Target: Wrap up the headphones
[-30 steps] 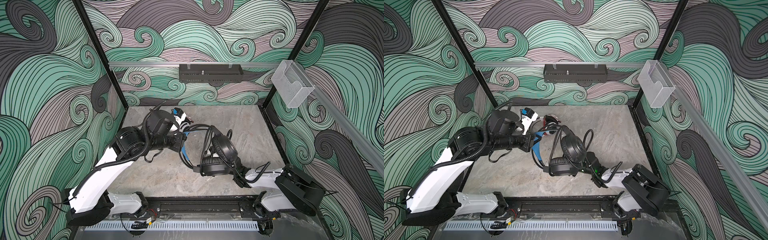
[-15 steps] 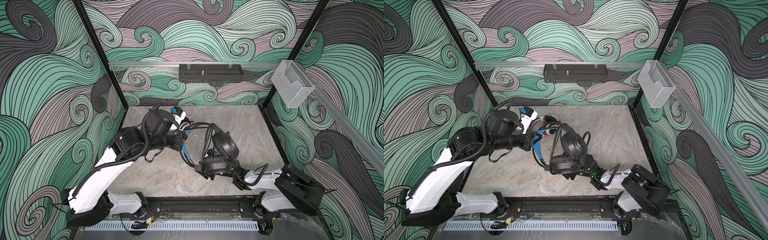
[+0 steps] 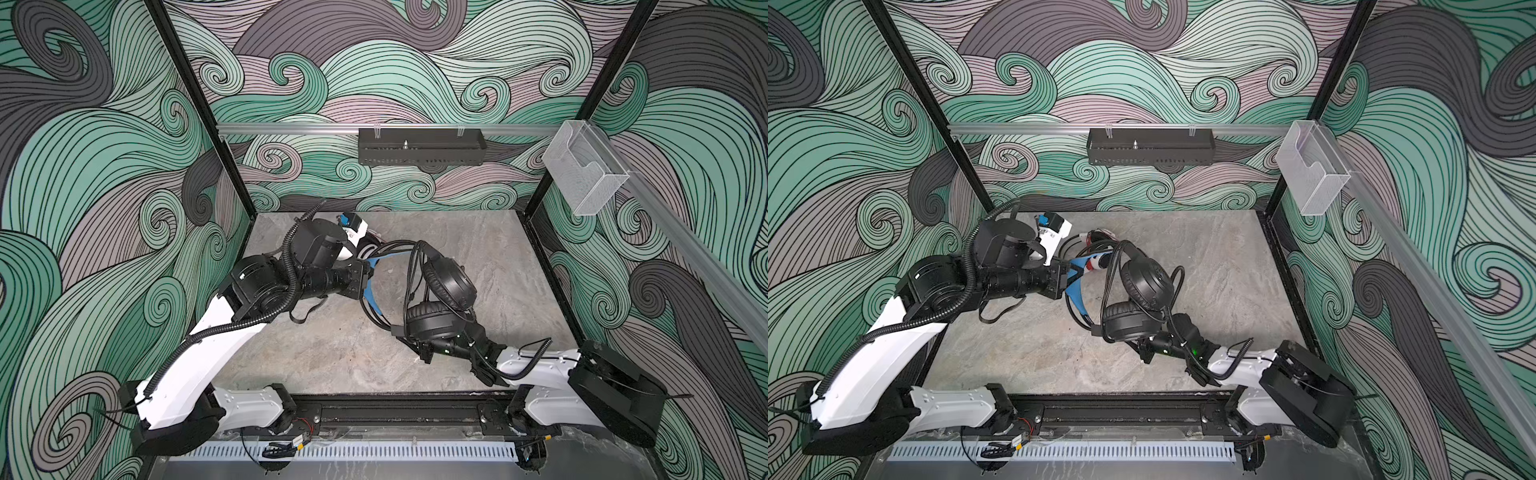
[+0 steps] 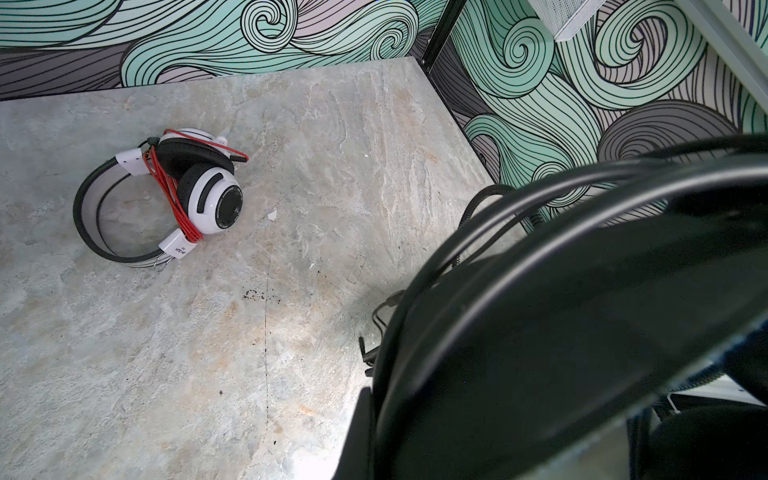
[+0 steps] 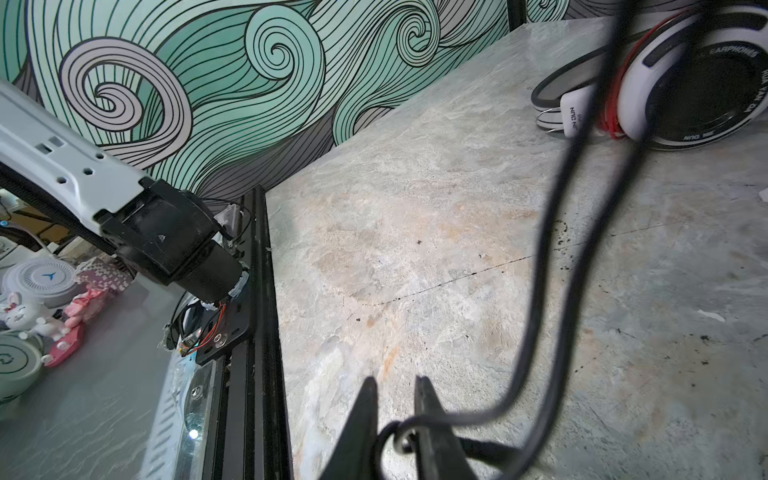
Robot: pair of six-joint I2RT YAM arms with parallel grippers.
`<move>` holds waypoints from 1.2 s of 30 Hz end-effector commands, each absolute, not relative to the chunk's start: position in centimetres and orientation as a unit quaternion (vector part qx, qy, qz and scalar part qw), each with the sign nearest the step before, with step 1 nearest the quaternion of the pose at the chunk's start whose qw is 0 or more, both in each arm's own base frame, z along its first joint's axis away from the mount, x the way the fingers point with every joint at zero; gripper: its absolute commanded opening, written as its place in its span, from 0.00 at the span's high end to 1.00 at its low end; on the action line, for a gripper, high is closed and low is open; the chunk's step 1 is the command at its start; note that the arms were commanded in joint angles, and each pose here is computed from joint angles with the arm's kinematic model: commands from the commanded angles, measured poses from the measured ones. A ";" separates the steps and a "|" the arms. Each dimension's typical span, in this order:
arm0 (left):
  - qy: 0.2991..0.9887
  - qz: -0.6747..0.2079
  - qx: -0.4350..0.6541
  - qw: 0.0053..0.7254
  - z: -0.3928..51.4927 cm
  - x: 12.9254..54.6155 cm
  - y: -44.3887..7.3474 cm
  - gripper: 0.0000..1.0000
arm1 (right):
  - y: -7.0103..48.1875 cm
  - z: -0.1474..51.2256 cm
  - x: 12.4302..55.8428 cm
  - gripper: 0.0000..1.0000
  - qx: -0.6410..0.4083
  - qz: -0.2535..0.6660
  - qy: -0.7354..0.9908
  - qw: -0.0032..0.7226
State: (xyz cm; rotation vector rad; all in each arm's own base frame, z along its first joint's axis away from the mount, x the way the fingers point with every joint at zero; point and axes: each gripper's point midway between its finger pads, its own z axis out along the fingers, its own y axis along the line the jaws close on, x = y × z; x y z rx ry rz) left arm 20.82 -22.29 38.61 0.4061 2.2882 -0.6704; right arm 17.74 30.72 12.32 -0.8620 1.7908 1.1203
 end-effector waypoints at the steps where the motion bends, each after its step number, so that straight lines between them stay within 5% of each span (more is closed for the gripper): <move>1: 0.857 -0.322 0.123 0.384 41.8 20.9 -22.6 1.00 | 30.1 11.8 17.8 0.89 -0.341 0.429 0.723 0.421; 6: 0.855 -0.332 0.091 0.387 41.8 21.7 -21.9 1.00 | 29.3 11.2 17.9 1.00 -0.334 0.410 0.736 0.422; 15: 0.853 -0.330 0.048 0.402 41.9 23.4 -21.0 1.00 | 28.0 10.6 17.0 1.00 -0.362 0.337 0.765 0.412; 32: 0.855 -0.199 -0.150 0.455 37.6 32.2 -16.6 1.00 | 23.7 12.2 12.6 1.00 -0.414 0.199 0.789 0.408; 36: 0.862 -0.109 -0.139 0.475 36.5 33.7 -14.9 1.00 | 24.3 13.6 12.0 1.00 -0.438 0.174 0.782 0.408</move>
